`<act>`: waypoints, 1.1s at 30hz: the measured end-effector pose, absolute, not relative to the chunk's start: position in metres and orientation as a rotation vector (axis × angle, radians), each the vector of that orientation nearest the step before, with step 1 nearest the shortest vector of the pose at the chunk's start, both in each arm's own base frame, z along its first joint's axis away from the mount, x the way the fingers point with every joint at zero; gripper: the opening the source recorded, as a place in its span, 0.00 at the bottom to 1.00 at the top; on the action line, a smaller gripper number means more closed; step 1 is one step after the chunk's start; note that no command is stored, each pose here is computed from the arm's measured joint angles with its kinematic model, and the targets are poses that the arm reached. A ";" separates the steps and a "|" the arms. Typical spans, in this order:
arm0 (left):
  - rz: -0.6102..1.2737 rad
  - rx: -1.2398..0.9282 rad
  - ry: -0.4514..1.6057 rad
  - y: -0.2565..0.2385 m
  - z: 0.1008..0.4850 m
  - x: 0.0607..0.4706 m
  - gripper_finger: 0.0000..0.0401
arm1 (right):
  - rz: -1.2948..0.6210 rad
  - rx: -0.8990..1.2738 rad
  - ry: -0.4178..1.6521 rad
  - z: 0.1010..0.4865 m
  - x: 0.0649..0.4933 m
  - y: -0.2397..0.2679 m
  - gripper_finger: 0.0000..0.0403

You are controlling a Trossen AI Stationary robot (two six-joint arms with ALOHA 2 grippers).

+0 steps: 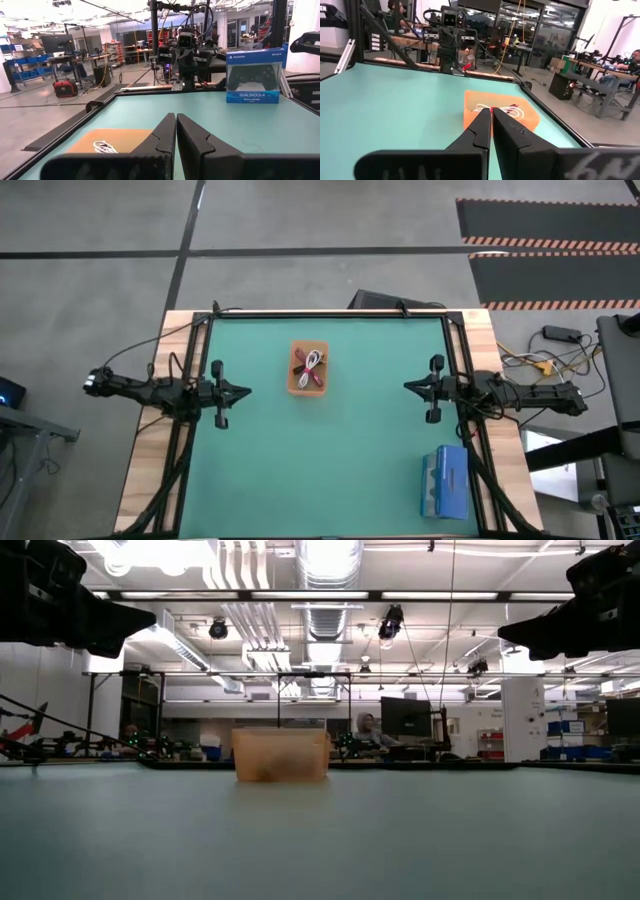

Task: Pick and place USB-C Cables
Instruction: Return to Home Position

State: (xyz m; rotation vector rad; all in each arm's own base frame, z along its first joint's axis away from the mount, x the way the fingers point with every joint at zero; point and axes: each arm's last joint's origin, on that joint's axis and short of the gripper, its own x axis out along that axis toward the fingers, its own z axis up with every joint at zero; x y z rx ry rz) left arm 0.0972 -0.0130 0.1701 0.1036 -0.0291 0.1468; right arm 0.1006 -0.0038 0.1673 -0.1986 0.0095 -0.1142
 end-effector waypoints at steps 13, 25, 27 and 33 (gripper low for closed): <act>0.147 0.103 -0.029 -0.013 0.170 0.097 0.00 | -0.113 -0.175 0.010 0.167 0.101 -0.004 0.02; 0.146 0.103 -0.029 -0.013 0.170 0.097 0.00 | -0.113 -0.175 0.010 0.167 0.101 -0.004 0.02; 0.147 0.103 -0.029 -0.013 0.170 0.097 0.00 | -0.113 -0.175 0.010 0.167 0.101 -0.004 0.02; 0.146 0.103 -0.029 -0.013 0.170 0.097 0.00 | -0.113 -0.175 0.010 0.167 0.101 -0.004 0.02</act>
